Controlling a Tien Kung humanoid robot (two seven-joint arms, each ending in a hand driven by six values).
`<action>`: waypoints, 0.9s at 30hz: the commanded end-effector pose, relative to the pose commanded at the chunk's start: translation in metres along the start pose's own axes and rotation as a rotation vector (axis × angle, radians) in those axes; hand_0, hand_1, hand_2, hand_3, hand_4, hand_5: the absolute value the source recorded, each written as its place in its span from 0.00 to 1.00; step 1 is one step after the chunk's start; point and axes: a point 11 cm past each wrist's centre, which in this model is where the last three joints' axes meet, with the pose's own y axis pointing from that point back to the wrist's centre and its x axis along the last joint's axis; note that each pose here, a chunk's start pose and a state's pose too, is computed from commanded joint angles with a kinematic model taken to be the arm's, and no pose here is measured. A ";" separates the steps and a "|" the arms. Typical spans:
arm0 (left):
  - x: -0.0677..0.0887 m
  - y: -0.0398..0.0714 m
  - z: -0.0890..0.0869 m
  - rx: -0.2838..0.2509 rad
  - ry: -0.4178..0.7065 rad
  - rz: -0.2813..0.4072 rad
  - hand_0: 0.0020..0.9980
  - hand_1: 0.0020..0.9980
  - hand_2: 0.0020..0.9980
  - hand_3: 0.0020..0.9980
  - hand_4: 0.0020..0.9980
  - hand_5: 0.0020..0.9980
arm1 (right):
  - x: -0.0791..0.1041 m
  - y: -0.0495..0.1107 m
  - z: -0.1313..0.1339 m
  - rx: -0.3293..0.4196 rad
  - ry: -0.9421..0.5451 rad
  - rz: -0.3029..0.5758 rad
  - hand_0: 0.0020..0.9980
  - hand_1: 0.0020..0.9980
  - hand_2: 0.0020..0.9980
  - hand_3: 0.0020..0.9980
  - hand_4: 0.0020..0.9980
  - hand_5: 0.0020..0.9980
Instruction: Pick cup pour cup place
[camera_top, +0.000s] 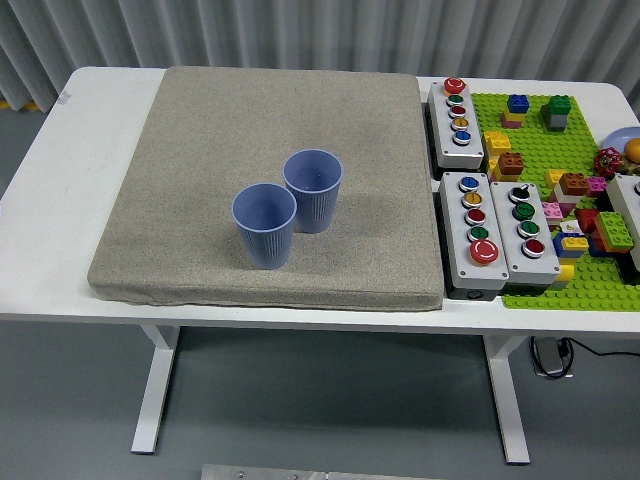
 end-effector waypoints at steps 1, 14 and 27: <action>-0.002 0.000 -0.002 0.005 -0.004 -0.006 0.79 0.79 0.88 0.89 0.85 1.00 | 0.000 0.000 0.000 0.000 0.001 -0.001 0.69 0.63 0.59 0.57 0.00 0.10; -0.006 0.004 0.011 -0.032 -0.036 -0.017 0.80 0.80 0.88 0.89 0.85 1.00 | -0.003 0.002 -0.006 0.009 -0.019 -0.008 0.69 0.63 0.59 0.57 0.00 0.11; -0.006 0.013 0.034 -0.083 -0.079 -0.029 0.80 0.80 0.89 0.89 0.86 1.00 | -0.003 0.002 -0.005 -0.002 -0.008 -0.008 0.69 0.63 0.59 0.57 0.00 0.11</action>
